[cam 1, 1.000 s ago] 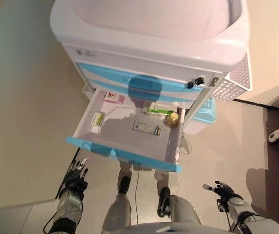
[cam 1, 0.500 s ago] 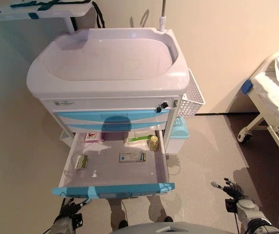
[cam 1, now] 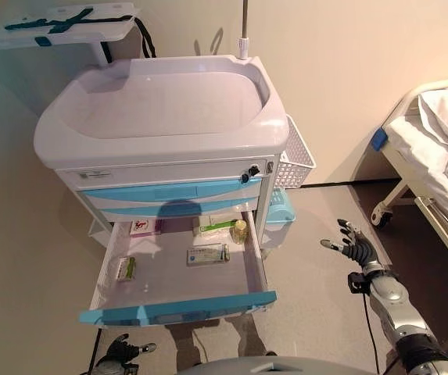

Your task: Open the drawer and pick up the medicine

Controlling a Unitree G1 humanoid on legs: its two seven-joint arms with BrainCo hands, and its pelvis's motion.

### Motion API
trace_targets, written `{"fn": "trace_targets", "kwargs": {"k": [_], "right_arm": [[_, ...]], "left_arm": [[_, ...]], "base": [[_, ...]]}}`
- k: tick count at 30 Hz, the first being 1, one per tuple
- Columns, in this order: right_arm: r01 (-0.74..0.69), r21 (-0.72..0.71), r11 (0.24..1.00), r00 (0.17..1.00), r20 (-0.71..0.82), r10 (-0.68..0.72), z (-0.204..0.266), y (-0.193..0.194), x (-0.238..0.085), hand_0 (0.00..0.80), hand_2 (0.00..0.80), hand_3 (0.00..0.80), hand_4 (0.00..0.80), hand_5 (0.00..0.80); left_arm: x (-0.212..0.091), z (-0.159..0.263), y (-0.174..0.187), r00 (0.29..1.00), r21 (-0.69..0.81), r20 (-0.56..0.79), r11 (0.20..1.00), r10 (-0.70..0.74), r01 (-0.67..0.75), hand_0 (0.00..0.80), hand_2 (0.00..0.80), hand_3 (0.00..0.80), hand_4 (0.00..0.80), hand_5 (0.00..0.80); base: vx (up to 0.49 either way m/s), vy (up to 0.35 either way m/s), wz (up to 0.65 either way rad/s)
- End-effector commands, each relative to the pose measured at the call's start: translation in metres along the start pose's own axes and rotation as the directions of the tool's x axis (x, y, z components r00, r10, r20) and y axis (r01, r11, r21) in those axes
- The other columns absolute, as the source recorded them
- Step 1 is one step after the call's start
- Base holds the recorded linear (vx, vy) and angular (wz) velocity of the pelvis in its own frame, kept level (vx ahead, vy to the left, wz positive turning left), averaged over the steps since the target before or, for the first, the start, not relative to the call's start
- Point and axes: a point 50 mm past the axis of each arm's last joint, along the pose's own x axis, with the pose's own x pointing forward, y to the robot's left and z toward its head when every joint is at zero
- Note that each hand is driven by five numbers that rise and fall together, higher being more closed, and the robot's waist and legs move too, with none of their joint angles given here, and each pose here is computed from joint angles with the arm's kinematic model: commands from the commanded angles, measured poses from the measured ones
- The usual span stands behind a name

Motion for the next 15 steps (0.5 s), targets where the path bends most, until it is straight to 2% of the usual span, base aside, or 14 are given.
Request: {"fn": "trace_targets", "kwargs": {"k": [1, 11, 15], "right_arm": [[-0.014, -0.039, 0.999, 0.972, 0.234, 0.023, 0.046, 0.000, 0.004, 0.000, 0.000, 0.000, 0.000, 0.000], [-0.035, -0.152, 0.988, 0.879, 0.466, 0.103, 0.108, 0.003, 0.005, 0.000, 0.000, 0.000, 0.000, 0.000], [-0.060, -0.214, 0.975, 0.807, 0.564, 0.174, 0.141, 0.016, 0.009, 0.000, 0.000, 0.000, 0.000, 0.000]], "left_arm": [[0.003, 0.010, 0.022, 0.998, 0.071, 0.030, 0.996, 0.057, -0.059, 0.000, 0.000, 0.000, 0.000, 0.000], [0.004, 0.027, 0.038, 0.990, 0.071, 0.094, 0.991, 0.106, -0.113, 0.000, 0.000, 0.000, 0.000, 0.000], [0.005, 0.046, 0.046, 0.979, 0.083, 0.148, 0.985, 0.137, -0.151, 0.000, 0.000, 0.000, 0.000, 0.000]], "base": [[0.000, 0.000, 0.00], [-0.043, -0.006, 0.01], [-0.103, -0.007, 0.02]]}}
